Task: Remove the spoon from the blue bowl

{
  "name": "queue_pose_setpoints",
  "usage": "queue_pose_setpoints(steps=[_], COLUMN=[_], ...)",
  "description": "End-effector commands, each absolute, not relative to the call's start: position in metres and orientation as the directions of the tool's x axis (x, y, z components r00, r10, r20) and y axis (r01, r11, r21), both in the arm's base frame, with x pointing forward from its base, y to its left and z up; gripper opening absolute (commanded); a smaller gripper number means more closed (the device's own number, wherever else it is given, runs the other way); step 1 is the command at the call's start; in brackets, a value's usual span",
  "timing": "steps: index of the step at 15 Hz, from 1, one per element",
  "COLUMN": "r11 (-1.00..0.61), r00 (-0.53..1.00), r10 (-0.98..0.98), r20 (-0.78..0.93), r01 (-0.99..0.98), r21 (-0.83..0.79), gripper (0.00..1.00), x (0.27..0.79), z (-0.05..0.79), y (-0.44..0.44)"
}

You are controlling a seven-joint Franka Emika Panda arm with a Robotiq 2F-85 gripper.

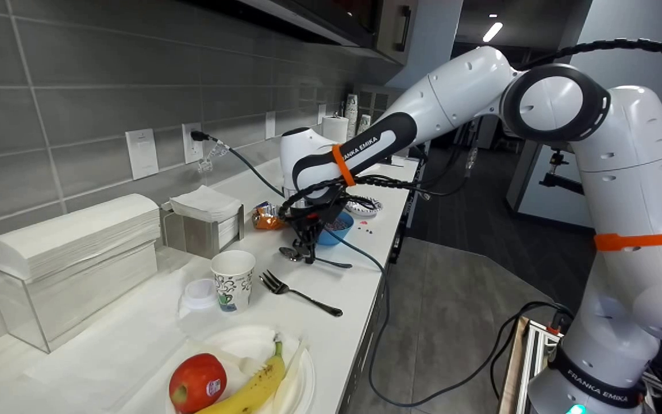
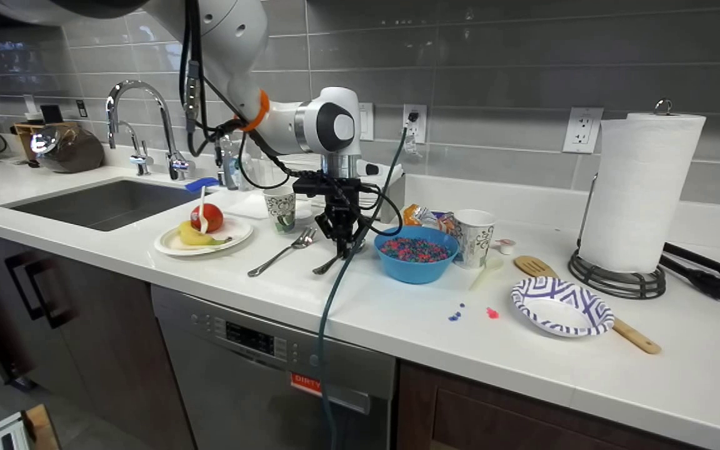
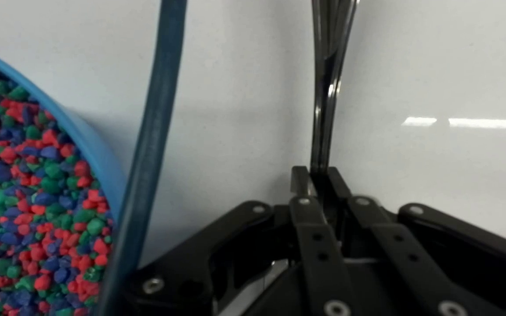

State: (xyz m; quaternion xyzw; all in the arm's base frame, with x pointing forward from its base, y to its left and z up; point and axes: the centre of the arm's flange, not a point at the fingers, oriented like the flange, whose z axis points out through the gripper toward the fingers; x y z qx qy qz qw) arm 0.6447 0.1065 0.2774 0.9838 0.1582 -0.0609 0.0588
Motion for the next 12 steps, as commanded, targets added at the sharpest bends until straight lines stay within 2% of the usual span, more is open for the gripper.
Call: queue_pose_setpoints(steps=[1, 2, 3, 4, 9, 12], r11=[-0.935, -0.933, -0.931, -0.929, -0.919, -0.9], r00=[0.937, 0.936, 0.935, 0.933, 0.926, 0.905], r10=[0.324, 0.328, 0.333, 0.336, 0.363, 0.424], r20=[-0.127, -0.126, -0.125, -0.125, -0.102, -0.032], r01=[0.338, 0.342, 0.347, 0.35, 0.374, 0.425], r21=[0.111, 0.113, 0.113, 0.116, 0.124, 0.094], gripper=[0.03, 0.03, 0.27, 0.37, 0.73, 0.96], x=[0.645, 0.645, 0.645, 0.645, 0.638, 0.605], z=[0.268, 0.267, 0.267, 0.267, 0.272, 0.304], y=[0.107, 0.108, 0.108, 0.108, 0.112, 0.118])
